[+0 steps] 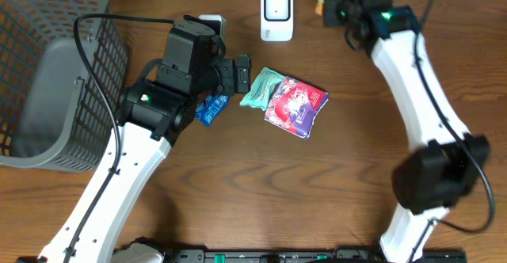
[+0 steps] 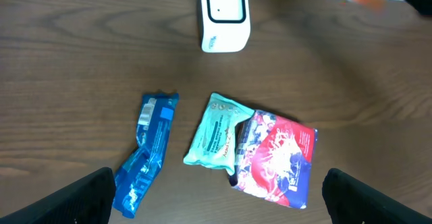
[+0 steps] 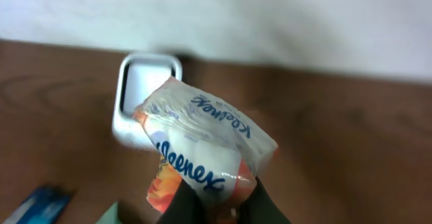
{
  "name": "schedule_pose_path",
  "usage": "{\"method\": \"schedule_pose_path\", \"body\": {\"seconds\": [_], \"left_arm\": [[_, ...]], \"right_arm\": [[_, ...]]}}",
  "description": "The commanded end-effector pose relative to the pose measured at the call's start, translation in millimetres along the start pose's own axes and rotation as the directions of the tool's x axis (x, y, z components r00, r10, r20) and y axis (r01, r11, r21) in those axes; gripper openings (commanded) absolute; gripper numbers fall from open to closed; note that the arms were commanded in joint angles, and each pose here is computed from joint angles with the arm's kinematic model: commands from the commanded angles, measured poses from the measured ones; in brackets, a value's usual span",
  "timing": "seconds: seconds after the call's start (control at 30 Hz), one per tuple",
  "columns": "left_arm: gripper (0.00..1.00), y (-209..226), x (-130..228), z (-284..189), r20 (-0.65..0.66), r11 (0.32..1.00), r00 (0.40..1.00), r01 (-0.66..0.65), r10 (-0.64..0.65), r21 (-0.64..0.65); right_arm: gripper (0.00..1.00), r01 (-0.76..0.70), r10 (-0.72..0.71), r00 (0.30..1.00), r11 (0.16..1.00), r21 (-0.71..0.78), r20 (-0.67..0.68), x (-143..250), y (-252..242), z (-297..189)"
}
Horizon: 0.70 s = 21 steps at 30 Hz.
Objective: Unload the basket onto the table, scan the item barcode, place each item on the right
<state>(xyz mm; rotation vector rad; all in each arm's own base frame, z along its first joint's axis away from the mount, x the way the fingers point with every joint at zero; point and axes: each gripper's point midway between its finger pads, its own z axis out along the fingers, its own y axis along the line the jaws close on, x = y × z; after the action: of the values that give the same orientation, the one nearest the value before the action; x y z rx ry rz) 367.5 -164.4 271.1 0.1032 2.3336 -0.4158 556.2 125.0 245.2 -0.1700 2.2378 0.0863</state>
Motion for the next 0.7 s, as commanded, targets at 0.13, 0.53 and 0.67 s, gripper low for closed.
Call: {"method": "schedule_pose_path", "body": {"seconds": [0.13, 0.53, 0.67], "left_arm": [[0.98, 1, -7, -3, 0.019, 1.000, 1.000, 0.007, -0.007, -0.009], [0.98, 1, -7, -3, 0.019, 1.000, 1.000, 0.007, -0.007, -0.010], [0.98, 1, -7, -3, 0.019, 1.000, 1.000, 0.007, -0.007, -0.009]], "right_arm": [[0.01, 0.583, -0.592, 0.803, 0.804, 0.119, 0.066, -17, 46, 61], [0.01, 0.773, -0.804, 0.593, 0.556, 0.304, -0.038, 13, 69, 133], [0.01, 0.759, -0.789, 0.614, 0.579, 0.296, -0.030, 18, 71, 138]]}}
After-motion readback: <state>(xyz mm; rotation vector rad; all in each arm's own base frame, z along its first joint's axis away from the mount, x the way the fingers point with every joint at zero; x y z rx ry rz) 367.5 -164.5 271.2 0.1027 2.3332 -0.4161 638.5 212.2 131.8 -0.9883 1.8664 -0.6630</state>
